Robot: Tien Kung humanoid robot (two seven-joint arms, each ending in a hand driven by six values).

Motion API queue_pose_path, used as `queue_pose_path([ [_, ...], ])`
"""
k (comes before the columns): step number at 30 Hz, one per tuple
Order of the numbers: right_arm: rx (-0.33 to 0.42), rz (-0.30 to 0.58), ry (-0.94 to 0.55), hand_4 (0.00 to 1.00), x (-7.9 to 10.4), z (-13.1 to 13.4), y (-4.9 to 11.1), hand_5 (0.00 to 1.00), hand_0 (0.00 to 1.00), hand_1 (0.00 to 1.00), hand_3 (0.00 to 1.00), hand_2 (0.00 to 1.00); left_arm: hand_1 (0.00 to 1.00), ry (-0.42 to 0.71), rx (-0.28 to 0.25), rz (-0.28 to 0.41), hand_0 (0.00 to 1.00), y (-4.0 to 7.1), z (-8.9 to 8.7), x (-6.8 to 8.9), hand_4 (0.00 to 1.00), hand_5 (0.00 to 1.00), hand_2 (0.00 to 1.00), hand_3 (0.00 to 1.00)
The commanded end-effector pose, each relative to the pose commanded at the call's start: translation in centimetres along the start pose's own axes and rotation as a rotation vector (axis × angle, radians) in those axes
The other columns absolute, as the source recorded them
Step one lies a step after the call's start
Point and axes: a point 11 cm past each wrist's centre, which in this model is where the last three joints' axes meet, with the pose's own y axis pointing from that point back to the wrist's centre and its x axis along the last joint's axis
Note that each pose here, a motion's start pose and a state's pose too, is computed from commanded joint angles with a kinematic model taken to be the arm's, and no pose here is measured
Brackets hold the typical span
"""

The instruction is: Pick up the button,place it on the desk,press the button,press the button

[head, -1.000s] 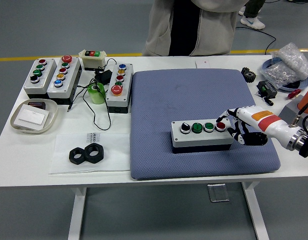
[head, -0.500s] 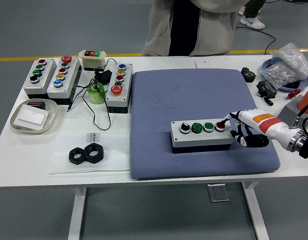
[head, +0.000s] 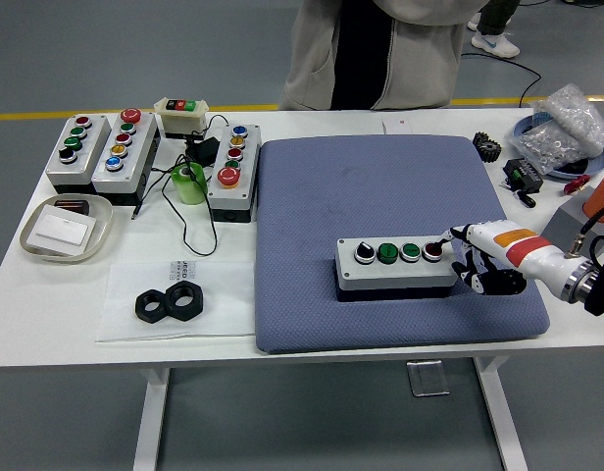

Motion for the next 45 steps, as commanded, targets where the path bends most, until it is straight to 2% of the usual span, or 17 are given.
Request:
queue_pose_path([
  [5,0.005,0.01,-0.001,0.466,0.2,-0.1,0.0,0.002,0.334,0.1,0.673,0.21,0.826,0.001,-0.001,0.0,0.762,0.0,0.0,0.0,0.629,0.998,0.859,0.826],
  [11,0.05,0.082,0.005,0.466,2.1,-1.6,0.0,0.002,0.334,0.1,0.678,0.211,0.826,0.001,-0.003,-0.001,0.761,0.0,0.1,0.0,0.628,0.998,0.859,0.826],
  [15,0.082,0.095,0.005,0.466,2.5,-2.9,-0.2,0.002,0.334,0.1,0.678,0.211,0.826,0.001,-0.002,-0.001,0.761,0.0,0.2,0.0,0.628,0.998,0.859,0.826],
  [29,0.102,0.062,-0.003,0.467,1.4,-4.0,-1.3,0.002,0.337,0.101,0.677,0.21,0.826,0.0,-0.001,-0.002,0.76,0.0,0.1,-0.1,0.628,0.998,0.859,0.826],
  [45,0.062,0.019,-0.014,0.477,0.0,-2.8,-1.8,0.002,0.337,0.101,0.676,0.21,0.826,-0.009,0.009,0.001,0.761,0.0,-0.3,0.0,0.628,0.998,0.859,0.826],
])
